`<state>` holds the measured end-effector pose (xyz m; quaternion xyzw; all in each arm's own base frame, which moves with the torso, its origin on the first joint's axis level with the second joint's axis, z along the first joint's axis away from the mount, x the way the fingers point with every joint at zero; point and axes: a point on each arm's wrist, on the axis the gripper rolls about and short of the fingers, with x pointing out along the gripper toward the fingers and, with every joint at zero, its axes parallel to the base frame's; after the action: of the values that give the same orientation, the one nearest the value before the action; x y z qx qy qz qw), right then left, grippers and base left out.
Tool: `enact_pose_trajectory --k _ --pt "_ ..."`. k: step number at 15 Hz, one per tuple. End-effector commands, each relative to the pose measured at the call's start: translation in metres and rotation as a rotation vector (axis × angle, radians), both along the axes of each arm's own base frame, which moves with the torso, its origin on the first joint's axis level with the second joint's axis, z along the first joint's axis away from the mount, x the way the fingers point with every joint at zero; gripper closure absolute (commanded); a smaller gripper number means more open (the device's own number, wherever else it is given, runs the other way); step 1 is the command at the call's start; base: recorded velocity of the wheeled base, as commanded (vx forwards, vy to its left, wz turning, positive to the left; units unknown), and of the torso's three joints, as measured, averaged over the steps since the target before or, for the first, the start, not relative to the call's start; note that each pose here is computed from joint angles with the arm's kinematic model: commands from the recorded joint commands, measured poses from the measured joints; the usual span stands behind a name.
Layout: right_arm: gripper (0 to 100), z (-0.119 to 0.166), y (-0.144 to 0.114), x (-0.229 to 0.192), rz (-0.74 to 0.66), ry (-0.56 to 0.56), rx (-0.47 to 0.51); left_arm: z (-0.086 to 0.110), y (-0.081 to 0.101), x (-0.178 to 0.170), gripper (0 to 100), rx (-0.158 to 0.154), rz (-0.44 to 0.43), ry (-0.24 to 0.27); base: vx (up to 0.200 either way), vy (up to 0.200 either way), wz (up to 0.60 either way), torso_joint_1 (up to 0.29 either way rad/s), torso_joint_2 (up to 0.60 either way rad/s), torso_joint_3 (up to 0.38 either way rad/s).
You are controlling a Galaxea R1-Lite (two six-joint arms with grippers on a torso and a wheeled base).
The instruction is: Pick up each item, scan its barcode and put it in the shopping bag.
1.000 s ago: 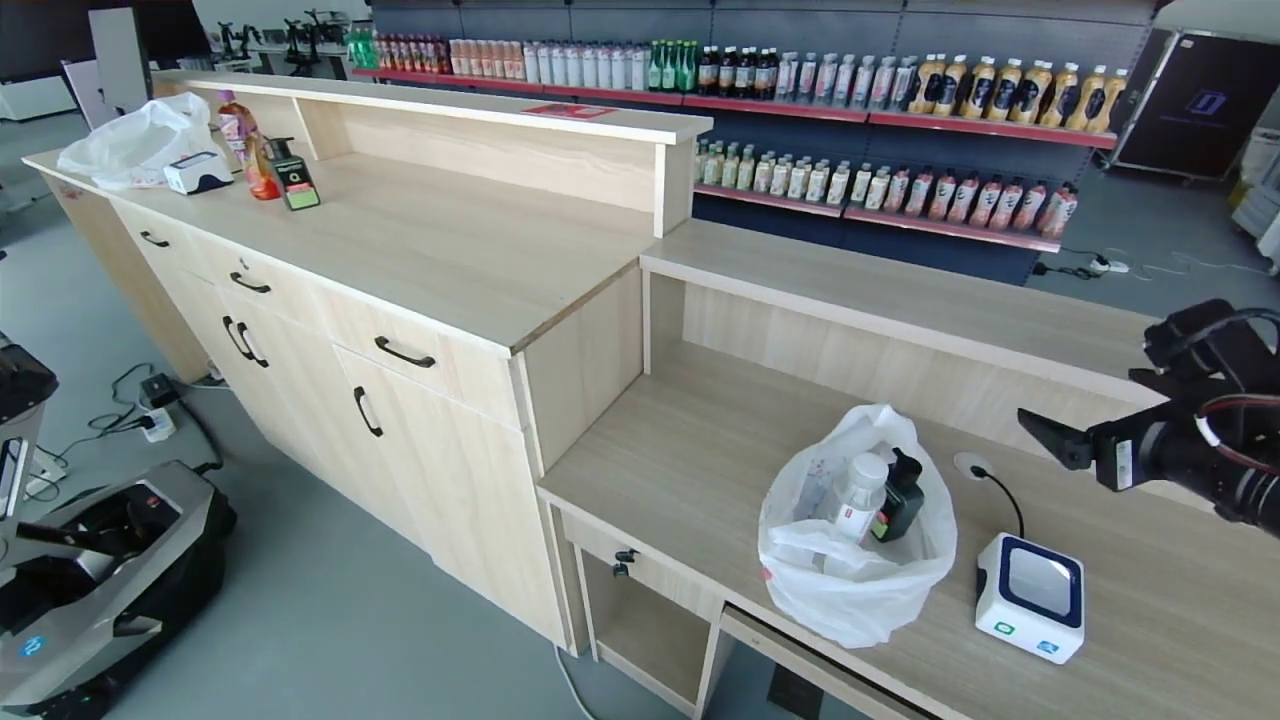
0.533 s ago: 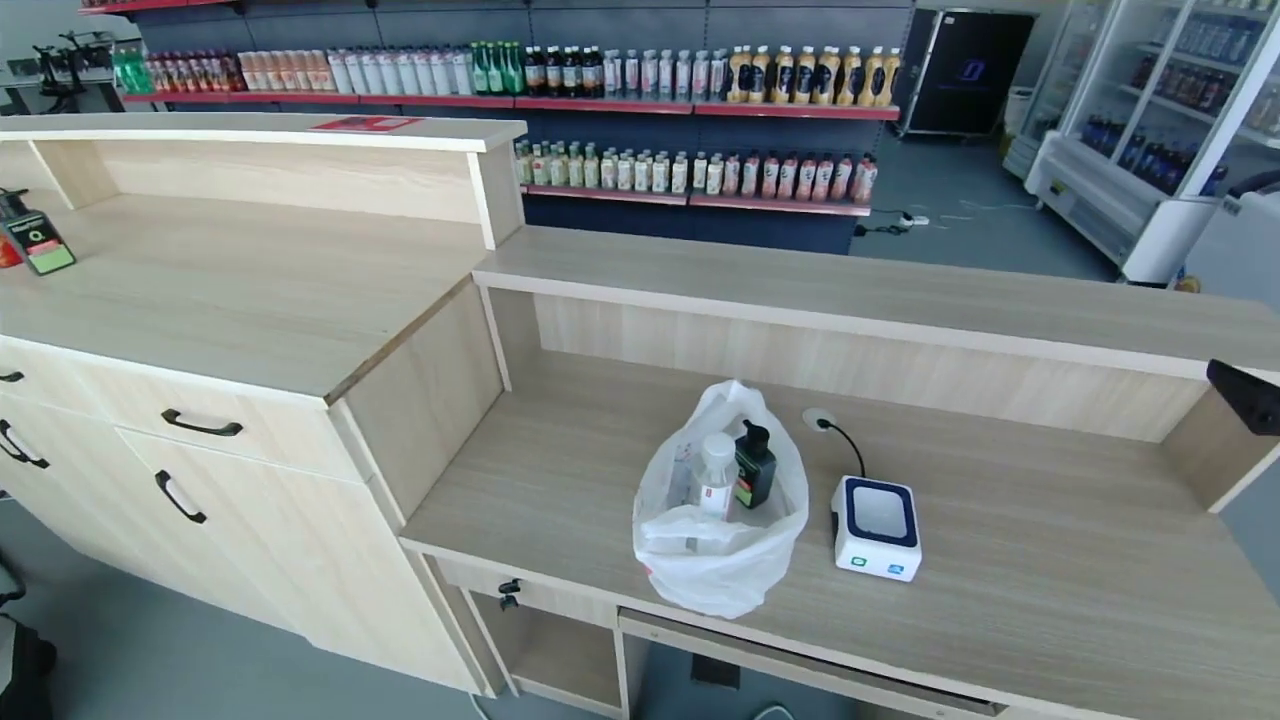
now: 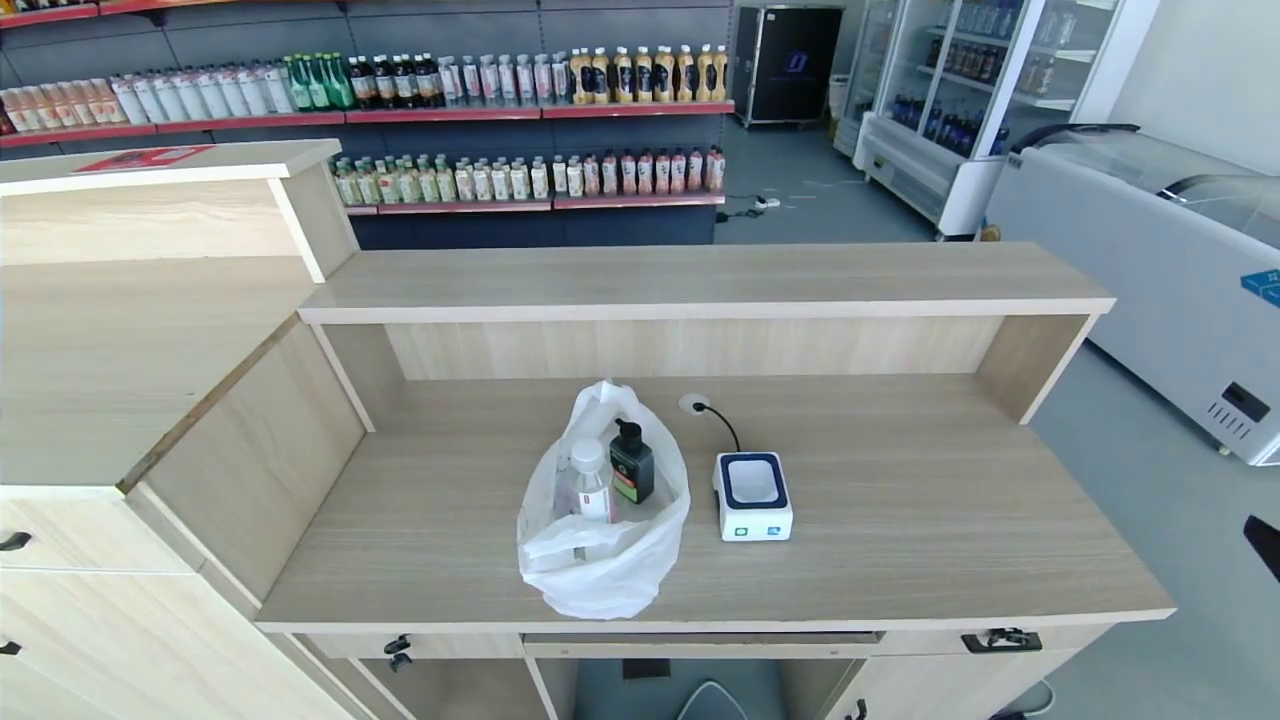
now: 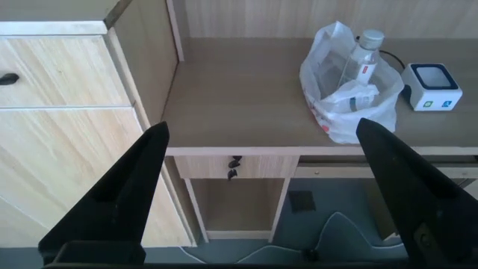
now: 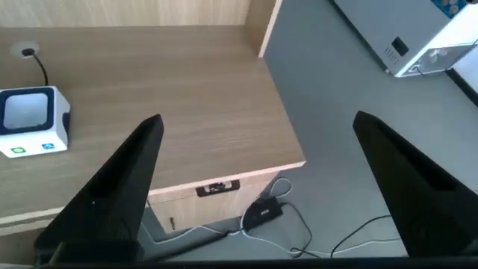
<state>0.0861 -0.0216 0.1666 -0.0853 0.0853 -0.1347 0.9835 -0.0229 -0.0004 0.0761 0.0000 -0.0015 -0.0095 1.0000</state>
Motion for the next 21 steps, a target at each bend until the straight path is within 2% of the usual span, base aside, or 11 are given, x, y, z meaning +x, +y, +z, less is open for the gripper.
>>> enact_pose_trajectory --k 1,2,4,5,7,13,21 --pt "0 -0.043 0.012 -0.043 0.057 -0.052 0.038 0.000 0.000 0.000 0 0.000 0.001 0.001 0.000 0.000 0.00 0.000 0.00 0.000" --pt "0 -0.045 0.015 -0.052 0.078 -0.080 0.056 0.000 0.000 0.000 0 -0.002 -0.001 0.000 0.000 0.000 0.00 0.000 0.00 0.000" --pt "0 -0.055 0.018 -0.066 0.112 -0.067 0.094 0.000 0.000 0.000 0 0.000 0.001 0.000 0.000 0.000 0.00 0.000 0.00 0.000" --pt "0 -0.069 0.020 -0.080 0.135 -0.041 0.118 0.000 0.000 0.000 0 0.000 0.001 0.000 0.000 0.000 0.00 0.000 0.00 0.000" --pt "0 -0.082 0.022 -0.095 0.166 -0.060 0.123 0.000 0.000 0.000 0 0.000 0.001 0.000 0.000 0.000 0.00 0.000 0.00 0.000" --pt "0 -0.090 0.022 -0.109 0.276 -0.176 0.137 0.000 0.000 0.000 0 0.000 0.001 0.000 0.000 0.000 0.00 0.000 0.00 0.000" --pt "0 -0.090 0.022 -0.109 0.268 -0.181 0.173 0.000 0.000 0.000 0 0.000 0.001 0.000 0.000 0.000 0.00 0.000 0.00 0.000"
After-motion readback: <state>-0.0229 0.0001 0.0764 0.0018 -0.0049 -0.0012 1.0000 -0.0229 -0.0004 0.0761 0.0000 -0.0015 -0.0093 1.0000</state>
